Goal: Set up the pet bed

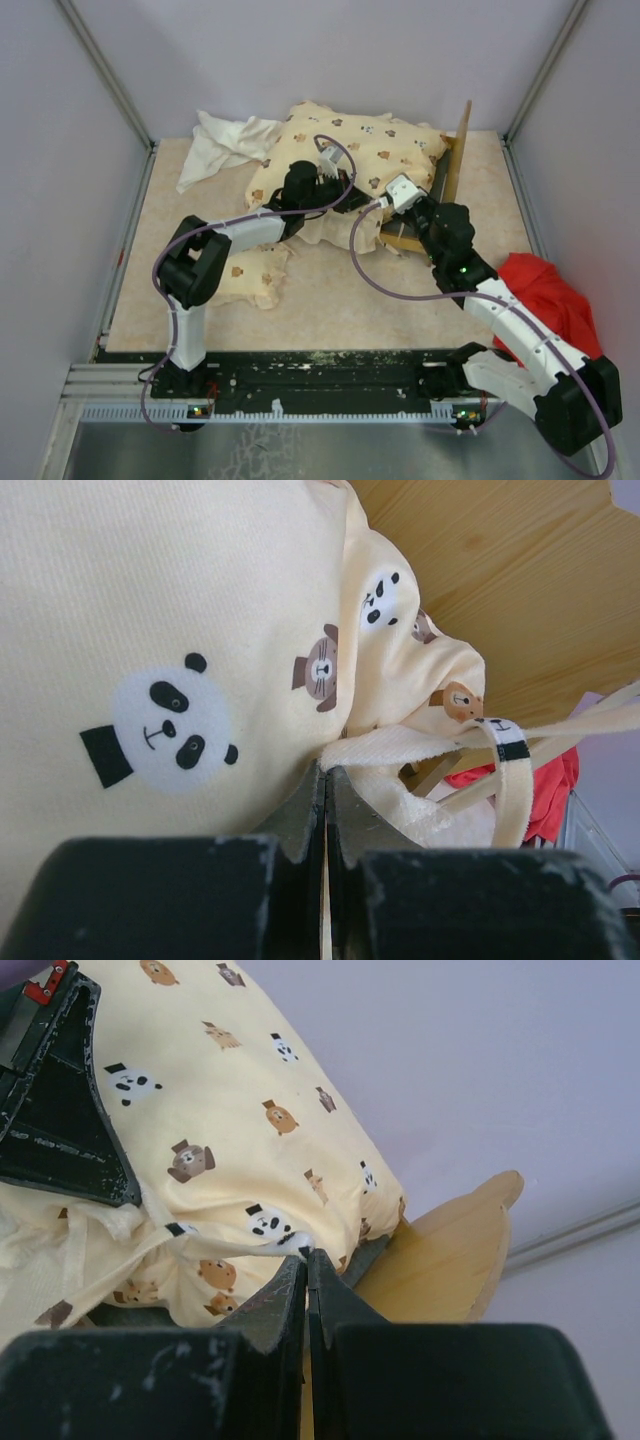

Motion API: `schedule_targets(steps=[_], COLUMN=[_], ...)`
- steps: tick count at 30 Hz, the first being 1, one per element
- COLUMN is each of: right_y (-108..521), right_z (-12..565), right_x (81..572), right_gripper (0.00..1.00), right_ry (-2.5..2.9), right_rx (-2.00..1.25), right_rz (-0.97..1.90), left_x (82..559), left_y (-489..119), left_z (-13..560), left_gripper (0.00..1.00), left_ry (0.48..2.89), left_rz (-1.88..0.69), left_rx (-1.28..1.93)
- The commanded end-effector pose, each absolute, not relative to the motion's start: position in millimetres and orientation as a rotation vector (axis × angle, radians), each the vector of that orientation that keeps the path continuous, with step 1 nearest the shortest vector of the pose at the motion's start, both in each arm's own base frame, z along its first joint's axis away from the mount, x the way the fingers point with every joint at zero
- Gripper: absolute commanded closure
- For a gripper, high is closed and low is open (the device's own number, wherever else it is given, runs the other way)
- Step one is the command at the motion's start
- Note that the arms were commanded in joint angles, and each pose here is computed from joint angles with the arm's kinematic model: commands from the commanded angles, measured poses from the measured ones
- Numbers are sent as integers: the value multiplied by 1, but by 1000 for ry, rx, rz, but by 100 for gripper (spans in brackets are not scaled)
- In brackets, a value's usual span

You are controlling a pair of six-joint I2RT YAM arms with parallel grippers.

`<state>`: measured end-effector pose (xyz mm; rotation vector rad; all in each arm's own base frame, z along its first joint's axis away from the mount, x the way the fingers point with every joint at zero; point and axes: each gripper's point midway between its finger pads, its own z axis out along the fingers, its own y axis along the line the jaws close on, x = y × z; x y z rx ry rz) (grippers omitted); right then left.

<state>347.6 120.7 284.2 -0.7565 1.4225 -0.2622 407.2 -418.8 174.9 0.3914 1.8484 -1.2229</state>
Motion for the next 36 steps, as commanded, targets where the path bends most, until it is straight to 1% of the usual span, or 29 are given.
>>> schedule_targets(steps=[1,11,16,20,24,29,33,36], right_y=[123,125,125,126,129,130,134,133], right_z=[325,322,331,320,304,302,305,294], right_x=[344,343,340,341,340,336,332,332], right_gripper=[100,100,100,100,100,100,100,100], right_ry=[1287,1233,1197,1217,1306,1387,1421,1485], right_rx=[-764,-906,-902,-906,-838,-708,-674,-659], right_rz=[-294,-390,-395,-382,-271,-145,-72,-55], left_x=[420,420,419,419,418,418,418,418], left_y=[-415,-414,-414,-414,-414,-413,-414,-414], left_z=[187,192,189,191,191,192,193,195], left_gripper=[100,100,100,100,100,100,100,100], left_ry=[1806,1796,1804,1799,1799,1795,1793,1787], left_rz=[-1199,-1191,-1194,-1200,-1203,-1200,-1206,-1213], left_rx=[374,376,371,366,366,371,361,360])
